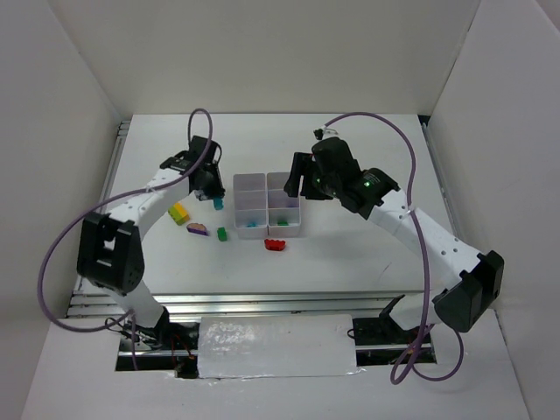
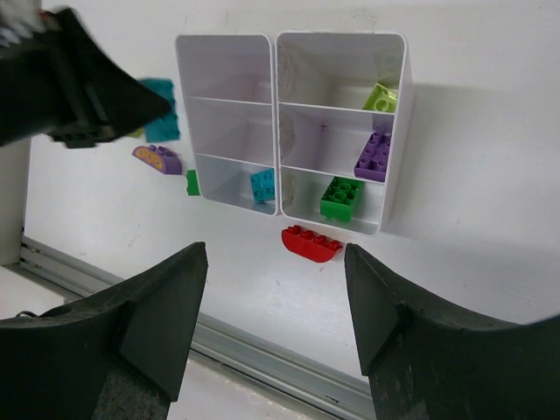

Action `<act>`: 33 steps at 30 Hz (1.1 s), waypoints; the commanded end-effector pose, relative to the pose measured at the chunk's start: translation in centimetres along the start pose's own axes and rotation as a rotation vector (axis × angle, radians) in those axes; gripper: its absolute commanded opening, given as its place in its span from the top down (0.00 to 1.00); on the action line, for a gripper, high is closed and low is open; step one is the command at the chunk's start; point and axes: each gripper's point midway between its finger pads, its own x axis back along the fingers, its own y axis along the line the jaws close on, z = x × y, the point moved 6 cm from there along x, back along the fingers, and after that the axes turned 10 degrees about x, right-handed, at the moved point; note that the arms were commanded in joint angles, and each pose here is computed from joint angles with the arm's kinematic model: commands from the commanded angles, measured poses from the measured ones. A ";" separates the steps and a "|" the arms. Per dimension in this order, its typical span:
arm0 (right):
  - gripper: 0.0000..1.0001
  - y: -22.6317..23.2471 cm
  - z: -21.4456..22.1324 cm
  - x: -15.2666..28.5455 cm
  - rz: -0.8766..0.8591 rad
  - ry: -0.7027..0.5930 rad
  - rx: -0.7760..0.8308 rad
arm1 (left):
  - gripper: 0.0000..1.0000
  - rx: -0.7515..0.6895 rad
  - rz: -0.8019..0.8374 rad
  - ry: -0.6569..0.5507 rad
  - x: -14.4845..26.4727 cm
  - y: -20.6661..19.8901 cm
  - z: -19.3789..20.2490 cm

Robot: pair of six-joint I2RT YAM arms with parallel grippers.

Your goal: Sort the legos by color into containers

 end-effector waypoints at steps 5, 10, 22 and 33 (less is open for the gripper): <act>0.29 0.1 -2.1 -0.3 -0.031 -0.045 0.014 | 1.00 -0.153 0.503 -0.196 7.9 -5.0 -2.4; 0.29 -0.9 -2.8 -0.1 0.002 -0.040 0.028 | 1.00 -0.460 0.743 -0.220 10.1 -6.0 -0.3; 0.28 -4.7 -3.4 1.0 0.052 -0.028 0.004 | 1.00 -0.904 0.736 -0.249 10.6 -9.2 2.3; 0.28 -5.1 -3.3 1.3 0.053 -0.040 0.027 | 1.00 -0.910 0.618 -0.220 7.3 -8.5 4.0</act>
